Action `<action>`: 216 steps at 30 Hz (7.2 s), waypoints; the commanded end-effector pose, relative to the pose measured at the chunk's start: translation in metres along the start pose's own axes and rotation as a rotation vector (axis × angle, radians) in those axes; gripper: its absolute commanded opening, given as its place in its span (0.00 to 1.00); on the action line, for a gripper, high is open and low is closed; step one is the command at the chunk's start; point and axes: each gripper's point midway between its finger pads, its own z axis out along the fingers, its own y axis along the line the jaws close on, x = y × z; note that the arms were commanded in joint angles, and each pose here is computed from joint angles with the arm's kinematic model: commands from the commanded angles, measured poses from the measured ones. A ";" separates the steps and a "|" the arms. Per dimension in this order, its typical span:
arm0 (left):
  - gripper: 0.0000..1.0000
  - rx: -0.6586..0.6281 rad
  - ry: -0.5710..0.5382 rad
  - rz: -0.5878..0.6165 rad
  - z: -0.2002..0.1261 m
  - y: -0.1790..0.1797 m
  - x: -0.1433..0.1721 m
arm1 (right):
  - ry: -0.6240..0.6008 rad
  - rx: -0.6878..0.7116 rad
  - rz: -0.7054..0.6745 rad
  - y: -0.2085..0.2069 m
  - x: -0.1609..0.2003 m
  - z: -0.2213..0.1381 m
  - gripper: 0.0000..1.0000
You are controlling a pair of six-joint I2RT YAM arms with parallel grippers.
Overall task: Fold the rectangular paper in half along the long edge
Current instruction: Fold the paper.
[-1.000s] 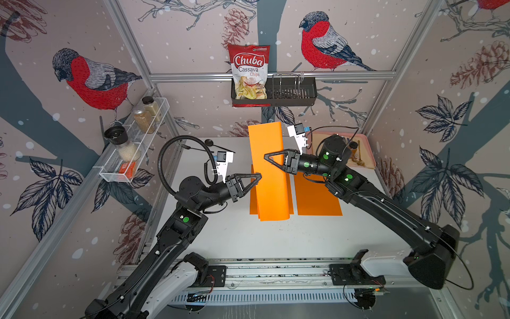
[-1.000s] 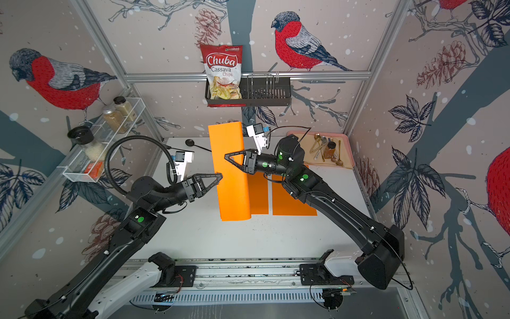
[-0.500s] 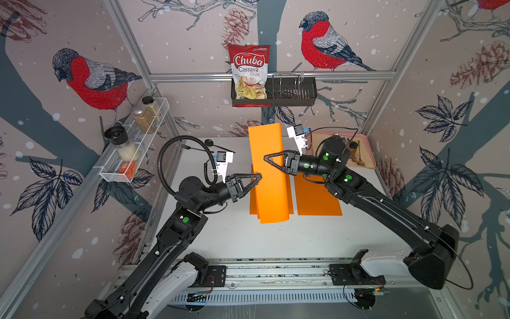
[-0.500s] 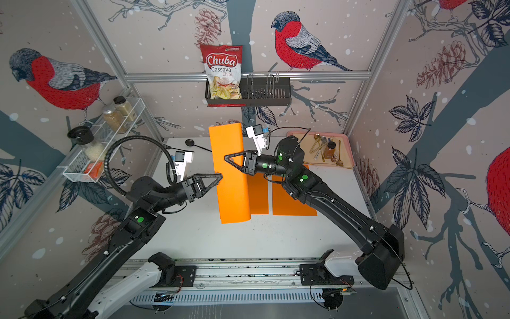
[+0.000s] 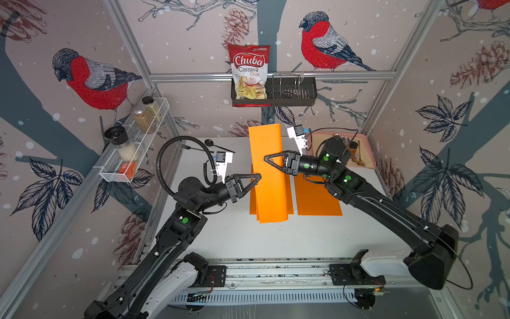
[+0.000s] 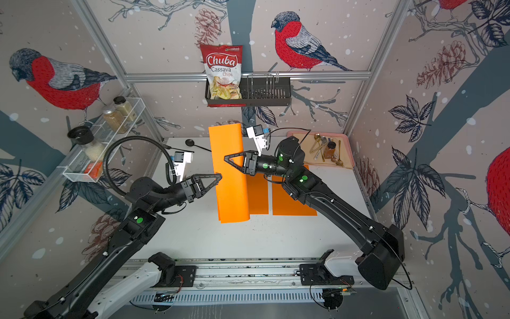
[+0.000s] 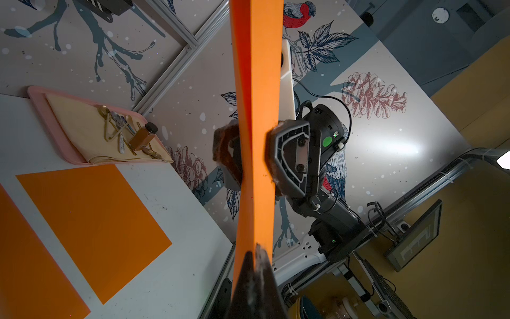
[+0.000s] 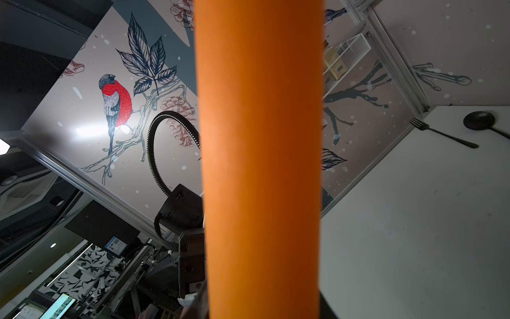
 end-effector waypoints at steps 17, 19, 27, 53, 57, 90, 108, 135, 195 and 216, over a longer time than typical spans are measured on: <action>0.00 0.099 -0.122 0.060 -0.006 -0.031 -0.026 | 0.043 -0.215 0.016 0.035 0.018 -0.022 0.75; 0.00 0.102 -0.135 0.060 -0.007 -0.033 -0.029 | 0.050 -0.232 0.018 0.037 0.021 -0.022 0.74; 0.00 0.095 -0.156 0.065 -0.006 -0.034 -0.034 | 0.055 -0.284 -0.001 0.056 0.025 -0.031 0.62; 0.07 0.097 -0.157 0.062 -0.006 -0.036 -0.036 | 0.047 -0.174 -0.013 0.038 0.025 -0.022 0.35; 0.10 0.094 -0.154 0.061 -0.006 -0.035 -0.035 | 0.043 -0.165 -0.019 0.037 0.023 -0.022 0.33; 0.18 0.078 -0.141 0.051 -0.006 -0.030 -0.031 | 0.047 -0.144 -0.029 0.035 0.024 -0.019 0.26; 0.00 0.130 -0.172 0.070 -0.010 -0.045 -0.037 | 0.082 -0.245 -0.017 0.051 0.037 -0.027 0.54; 0.04 0.152 -0.202 0.078 -0.014 -0.053 -0.042 | 0.070 -0.386 0.005 0.071 0.048 -0.046 0.35; 0.10 0.141 -0.218 0.076 -0.015 -0.051 -0.044 | 0.117 -0.306 -0.042 0.062 0.057 -0.039 0.32; 0.13 0.139 -0.215 0.072 -0.015 -0.050 -0.043 | 0.112 -0.268 -0.048 0.057 0.054 -0.037 0.29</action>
